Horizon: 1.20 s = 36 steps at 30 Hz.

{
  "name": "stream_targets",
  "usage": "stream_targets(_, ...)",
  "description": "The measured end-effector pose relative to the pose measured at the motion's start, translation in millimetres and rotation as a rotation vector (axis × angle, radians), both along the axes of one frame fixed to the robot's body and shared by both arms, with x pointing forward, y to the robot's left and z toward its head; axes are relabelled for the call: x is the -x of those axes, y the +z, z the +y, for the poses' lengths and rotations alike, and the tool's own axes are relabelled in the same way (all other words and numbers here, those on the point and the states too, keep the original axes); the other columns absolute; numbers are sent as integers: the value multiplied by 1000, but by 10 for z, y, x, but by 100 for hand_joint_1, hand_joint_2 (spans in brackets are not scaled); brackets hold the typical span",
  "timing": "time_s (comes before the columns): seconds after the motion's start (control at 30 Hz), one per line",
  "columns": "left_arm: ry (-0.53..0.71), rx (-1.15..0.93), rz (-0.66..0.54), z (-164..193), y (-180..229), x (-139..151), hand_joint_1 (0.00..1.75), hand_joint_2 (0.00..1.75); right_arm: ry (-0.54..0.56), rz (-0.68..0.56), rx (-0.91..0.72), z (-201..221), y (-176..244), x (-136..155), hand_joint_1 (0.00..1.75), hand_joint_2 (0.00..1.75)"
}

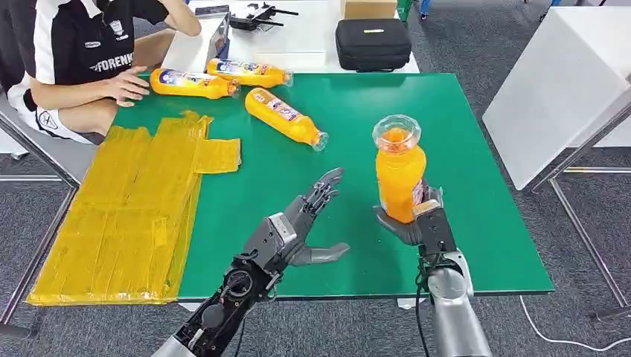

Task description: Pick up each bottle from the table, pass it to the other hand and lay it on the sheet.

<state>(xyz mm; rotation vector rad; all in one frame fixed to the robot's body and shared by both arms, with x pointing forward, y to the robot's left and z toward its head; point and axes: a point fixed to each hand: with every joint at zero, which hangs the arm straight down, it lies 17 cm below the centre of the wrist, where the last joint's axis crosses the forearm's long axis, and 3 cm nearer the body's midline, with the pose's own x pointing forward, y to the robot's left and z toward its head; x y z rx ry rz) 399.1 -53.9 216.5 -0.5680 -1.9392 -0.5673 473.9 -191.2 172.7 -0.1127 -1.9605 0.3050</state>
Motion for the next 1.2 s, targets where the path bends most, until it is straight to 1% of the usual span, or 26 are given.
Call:
stream_targets(0.23, 10, 9, -30, 48, 140, -31, 0, 175, 98, 43, 1, 452, -150, 1, 175, 175)
stream_targets(0.43, 25, 17, -34, 93, 182, -84, 0, 175, 168, 71, 5, 731, -242, 39, 175, 175)
stream_targets(0.67, 30, 17, -36, 101, 187, -93, 0, 175, 180, 73, 6, 771, -249, 50, 175, 175)
stream_targets(0.73, 42, 17, -40, 115, 200, -112, 0, 175, 201, 77, 9, 845, -265, 77, 175, 175)
stream_targets(0.83, 72, 16, -42, 156, 205, -186, 0, 175, 275, 72, 26, 1129, -263, 198, 175, 175)
stream_targets(0.97, 86, 18, -30, 184, 164, -220, 0, 175, 312, 44, 27, 1291, -178, 303, 175, 175)
stream_targets(1.2, 88, 27, -18, 214, 114, -245, 0, 175, 346, -1, 16, 1428, -14, 432, 175, 175)
